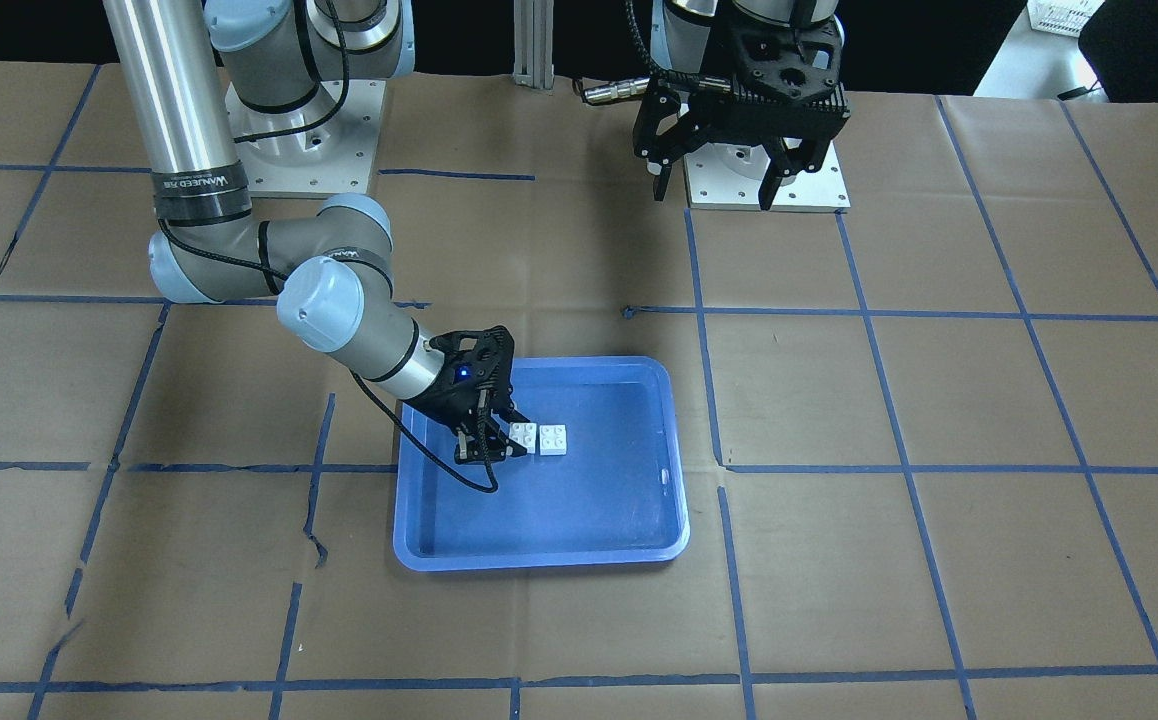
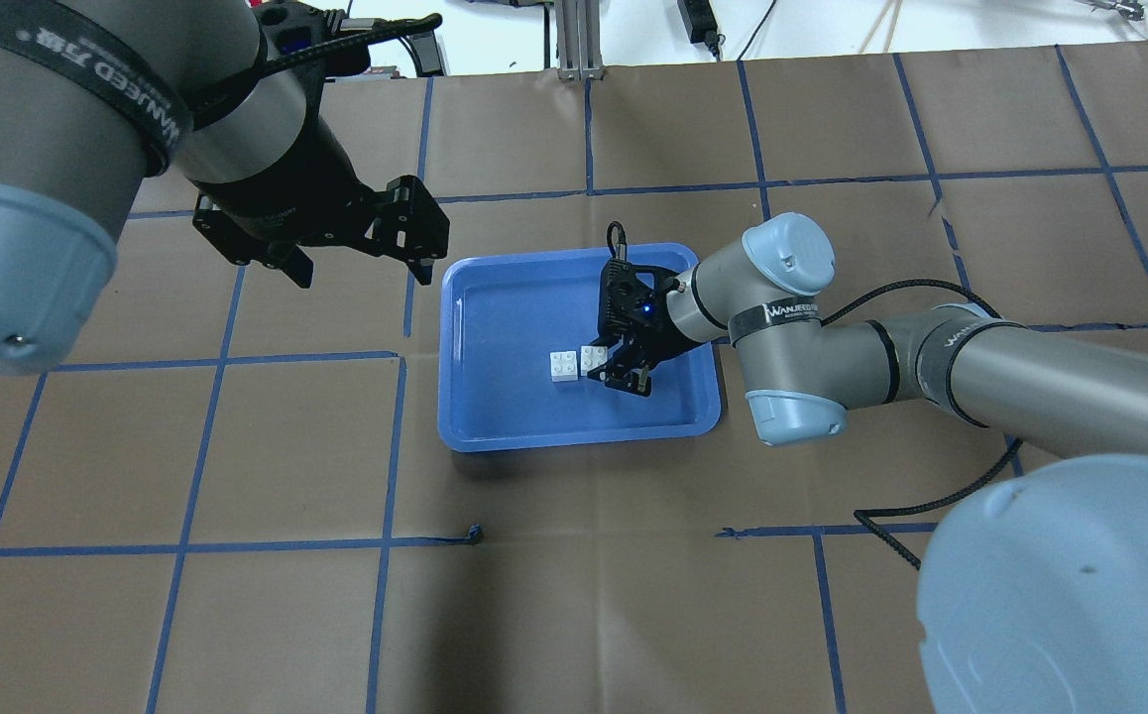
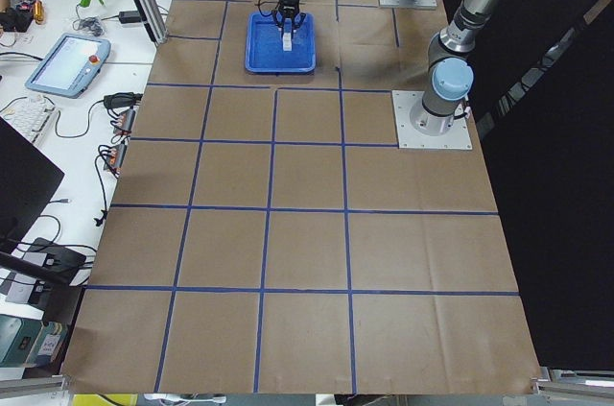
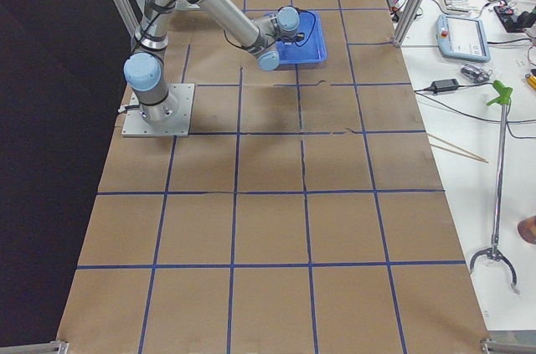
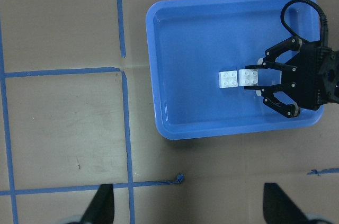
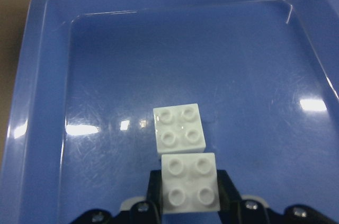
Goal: Assemble white blocks and place on blue tray
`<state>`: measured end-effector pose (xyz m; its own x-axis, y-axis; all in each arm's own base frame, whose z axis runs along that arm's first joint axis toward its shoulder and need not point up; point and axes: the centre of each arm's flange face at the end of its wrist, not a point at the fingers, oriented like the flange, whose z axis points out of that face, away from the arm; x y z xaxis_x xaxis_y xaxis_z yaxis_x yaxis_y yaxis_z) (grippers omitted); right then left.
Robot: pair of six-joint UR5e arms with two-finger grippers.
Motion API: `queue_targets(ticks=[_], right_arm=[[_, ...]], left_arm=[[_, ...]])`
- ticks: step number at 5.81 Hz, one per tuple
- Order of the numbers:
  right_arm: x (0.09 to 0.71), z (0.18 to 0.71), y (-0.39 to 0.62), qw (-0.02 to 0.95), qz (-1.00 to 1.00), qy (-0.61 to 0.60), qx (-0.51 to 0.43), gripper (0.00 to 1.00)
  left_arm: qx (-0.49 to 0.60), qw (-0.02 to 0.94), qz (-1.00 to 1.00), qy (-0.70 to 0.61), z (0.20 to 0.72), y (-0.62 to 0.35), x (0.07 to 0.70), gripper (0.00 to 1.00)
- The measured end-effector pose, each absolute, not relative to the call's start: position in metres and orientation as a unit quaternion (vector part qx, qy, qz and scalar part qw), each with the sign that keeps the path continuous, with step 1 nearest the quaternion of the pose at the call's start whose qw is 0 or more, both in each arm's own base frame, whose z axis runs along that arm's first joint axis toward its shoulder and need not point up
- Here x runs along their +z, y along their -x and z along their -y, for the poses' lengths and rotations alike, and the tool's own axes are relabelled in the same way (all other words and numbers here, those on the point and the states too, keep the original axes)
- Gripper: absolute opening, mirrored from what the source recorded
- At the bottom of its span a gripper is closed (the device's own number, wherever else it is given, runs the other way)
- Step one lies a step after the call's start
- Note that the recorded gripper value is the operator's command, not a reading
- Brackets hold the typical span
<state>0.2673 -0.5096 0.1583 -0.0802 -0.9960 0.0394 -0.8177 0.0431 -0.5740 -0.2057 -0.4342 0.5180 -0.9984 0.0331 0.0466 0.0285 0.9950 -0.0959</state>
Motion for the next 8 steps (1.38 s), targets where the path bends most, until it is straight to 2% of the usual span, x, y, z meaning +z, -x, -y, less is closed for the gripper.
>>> queue_targets(ticks=[3, 8], right_arm=[[0.154, 0.507, -0.275, 0.19, -0.692, 0.656, -0.233, 0.31], [0.152, 0.506, -0.276, 0.191, -0.692, 0.657, -0.231, 0.37]], left_arm=[[0.048, 0.024, 0.998, 0.013, 0.436, 0.203, 0.518, 0.99], [0.053, 0.025, 0.998, 0.0, 0.441, 0.192, 0.523, 0.99]])
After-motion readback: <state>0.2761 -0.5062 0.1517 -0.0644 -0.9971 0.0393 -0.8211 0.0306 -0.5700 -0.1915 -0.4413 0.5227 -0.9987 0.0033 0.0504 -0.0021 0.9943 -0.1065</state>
